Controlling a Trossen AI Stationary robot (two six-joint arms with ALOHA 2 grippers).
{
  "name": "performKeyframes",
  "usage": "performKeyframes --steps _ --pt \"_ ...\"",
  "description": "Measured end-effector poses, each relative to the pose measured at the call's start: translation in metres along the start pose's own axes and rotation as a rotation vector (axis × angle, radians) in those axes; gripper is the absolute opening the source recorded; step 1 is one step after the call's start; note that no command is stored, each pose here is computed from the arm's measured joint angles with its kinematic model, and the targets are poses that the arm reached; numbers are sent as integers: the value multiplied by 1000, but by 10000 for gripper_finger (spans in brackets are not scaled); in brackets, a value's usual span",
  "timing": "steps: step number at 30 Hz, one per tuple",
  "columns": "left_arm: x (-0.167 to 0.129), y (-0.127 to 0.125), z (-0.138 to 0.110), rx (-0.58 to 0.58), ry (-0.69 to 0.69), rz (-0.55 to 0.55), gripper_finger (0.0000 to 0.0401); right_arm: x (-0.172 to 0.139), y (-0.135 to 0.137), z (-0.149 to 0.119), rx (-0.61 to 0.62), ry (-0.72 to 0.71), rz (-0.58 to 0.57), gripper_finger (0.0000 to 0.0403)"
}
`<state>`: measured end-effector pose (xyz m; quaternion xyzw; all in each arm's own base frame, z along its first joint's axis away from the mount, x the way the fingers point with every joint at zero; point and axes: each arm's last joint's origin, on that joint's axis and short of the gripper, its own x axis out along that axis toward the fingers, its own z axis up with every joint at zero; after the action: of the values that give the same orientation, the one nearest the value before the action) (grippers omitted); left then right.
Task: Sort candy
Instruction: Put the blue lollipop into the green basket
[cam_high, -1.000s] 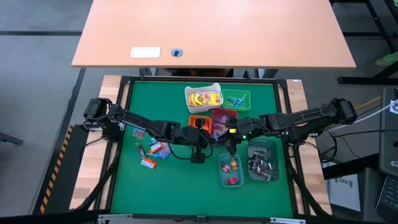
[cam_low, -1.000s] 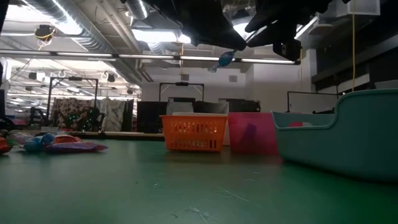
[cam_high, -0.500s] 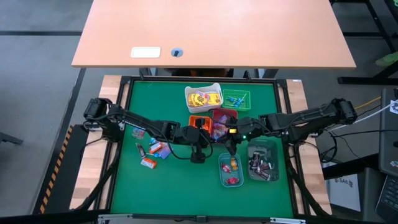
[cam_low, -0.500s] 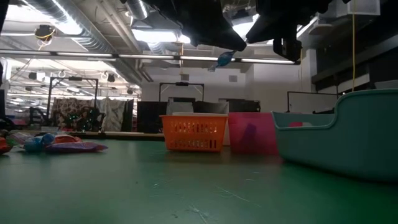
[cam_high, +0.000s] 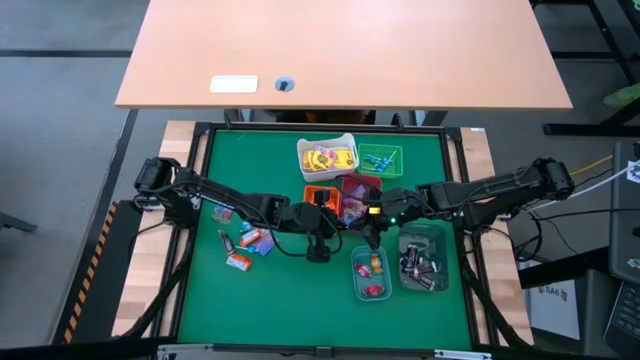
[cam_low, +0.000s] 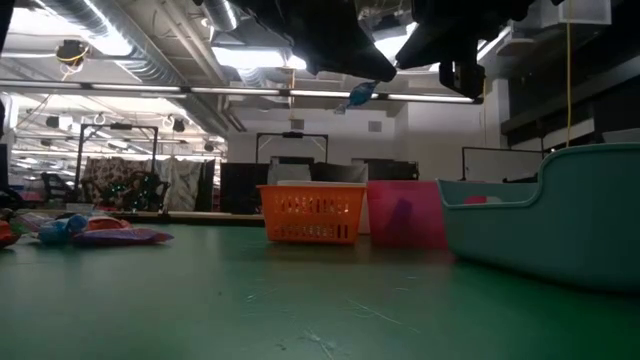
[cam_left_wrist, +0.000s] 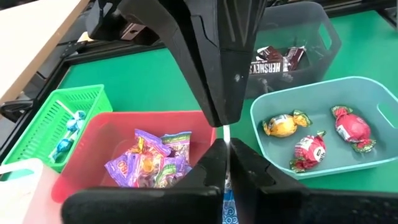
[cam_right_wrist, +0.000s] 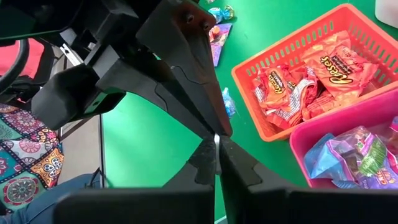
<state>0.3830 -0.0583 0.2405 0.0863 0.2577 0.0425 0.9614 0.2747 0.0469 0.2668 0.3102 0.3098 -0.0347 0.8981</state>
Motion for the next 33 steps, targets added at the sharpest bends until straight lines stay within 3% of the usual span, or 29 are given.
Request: performKeyframes --steps 10,15,21,27,33 --pt "0 1 1 -9 -14 8 104 0 -1 1 -35 -18 -22 2" --pt "0 5 1 -6 -6 126 142 -1 -10 3 -44 -2 -67 2" --pt "0 8 1 -3 3 232 154 -6 -36 7 -31 65 -214 1" --pt "-1 8 1 -2 5 239 154 -11 -62 17 -71 58 -384 1" --pt "-1 6 1 0 4 236 154 -20 -83 31 -116 25 -461 1"
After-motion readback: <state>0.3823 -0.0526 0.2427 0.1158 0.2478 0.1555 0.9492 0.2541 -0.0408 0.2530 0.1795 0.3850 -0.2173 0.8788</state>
